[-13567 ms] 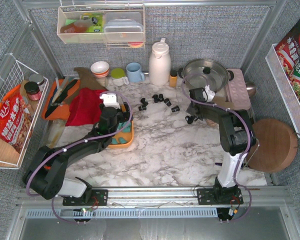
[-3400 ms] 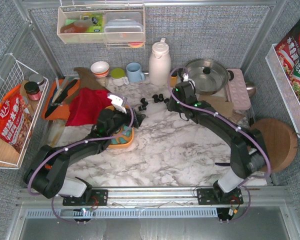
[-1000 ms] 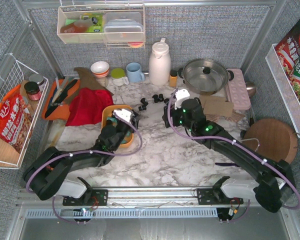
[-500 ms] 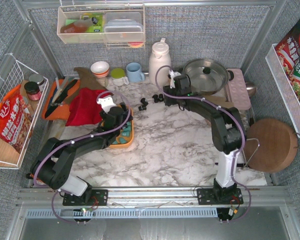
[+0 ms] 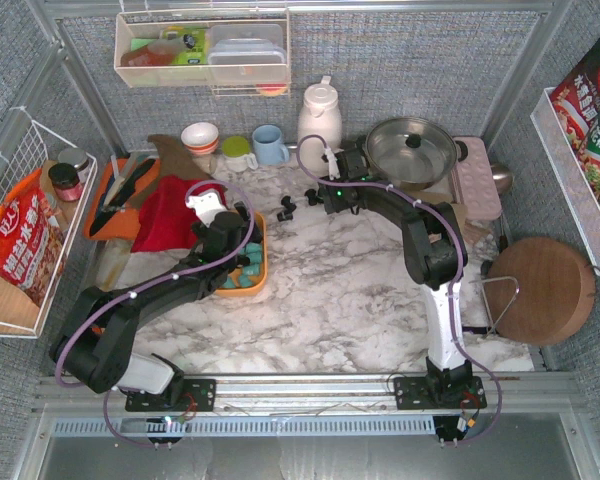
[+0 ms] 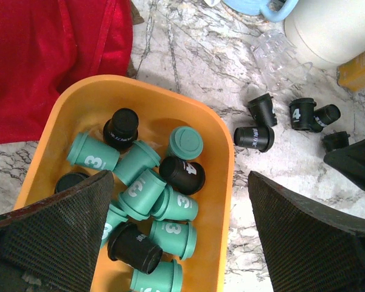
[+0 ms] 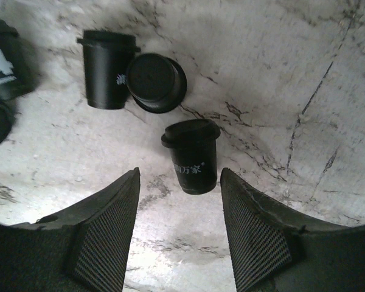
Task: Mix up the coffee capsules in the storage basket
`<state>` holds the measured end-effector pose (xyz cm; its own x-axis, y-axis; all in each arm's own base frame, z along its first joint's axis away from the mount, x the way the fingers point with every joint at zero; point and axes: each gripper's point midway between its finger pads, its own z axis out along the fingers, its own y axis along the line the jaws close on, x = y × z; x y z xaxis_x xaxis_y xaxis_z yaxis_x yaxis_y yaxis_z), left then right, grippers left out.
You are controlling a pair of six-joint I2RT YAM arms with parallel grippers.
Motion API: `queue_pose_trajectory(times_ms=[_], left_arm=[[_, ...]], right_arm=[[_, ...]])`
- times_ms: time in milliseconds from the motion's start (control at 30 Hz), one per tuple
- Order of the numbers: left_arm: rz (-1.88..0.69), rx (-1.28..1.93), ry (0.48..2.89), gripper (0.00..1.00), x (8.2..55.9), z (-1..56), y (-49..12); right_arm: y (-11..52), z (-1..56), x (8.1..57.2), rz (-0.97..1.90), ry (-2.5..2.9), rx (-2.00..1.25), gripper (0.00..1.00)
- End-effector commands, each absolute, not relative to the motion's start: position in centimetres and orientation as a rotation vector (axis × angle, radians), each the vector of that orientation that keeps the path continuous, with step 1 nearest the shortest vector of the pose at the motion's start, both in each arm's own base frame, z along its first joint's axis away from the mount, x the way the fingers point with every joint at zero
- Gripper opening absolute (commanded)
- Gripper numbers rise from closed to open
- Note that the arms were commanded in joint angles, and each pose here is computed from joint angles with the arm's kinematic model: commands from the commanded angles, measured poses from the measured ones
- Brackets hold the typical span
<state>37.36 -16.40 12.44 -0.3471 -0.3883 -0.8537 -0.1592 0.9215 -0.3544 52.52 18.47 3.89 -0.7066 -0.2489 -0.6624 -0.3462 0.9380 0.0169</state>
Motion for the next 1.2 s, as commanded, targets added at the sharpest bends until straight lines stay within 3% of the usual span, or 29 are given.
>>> queue_pose_trajectory(times_ms=[0,400,467,567,700,933,1167], left_arm=[[-0.251,-0.385,1.888,0.99,37.6,13.4,-16.2],[-0.259,-0.372,1.894,0.99,37.6,13.4,-16.5],[-0.259,-0.368,1.892,0.99,37.6,13.4,-16.5],[-0.273,-0.344,1.890,0.99,37.7,13.6,-16.8],[-0.316,-0.273,1.887,0.99,37.8,14.1,-17.9],[-0.597,0.146,1.812,0.96,36.6,15.8,-24.2],[-0.799,0.403,1.629,0.97,34.2,17.1,-28.1]], right_arm=[[17.8,3.2,52.6,0.121,2.408,-0.458,0.59],[18.6,3.0,53.9,0.136,2.408,-0.518,0.52],[18.6,2.9,53.9,0.137,2.417,-0.523,0.46],[18.7,3.0,53.7,0.150,2.416,-0.520,0.29],[19.0,4.4,53.0,0.192,2.395,-0.485,0.20],[20.6,11.2,49.2,0.396,2.242,-0.413,0.17],[23.9,17.2,41.0,0.780,2.061,-0.349,0.17]])
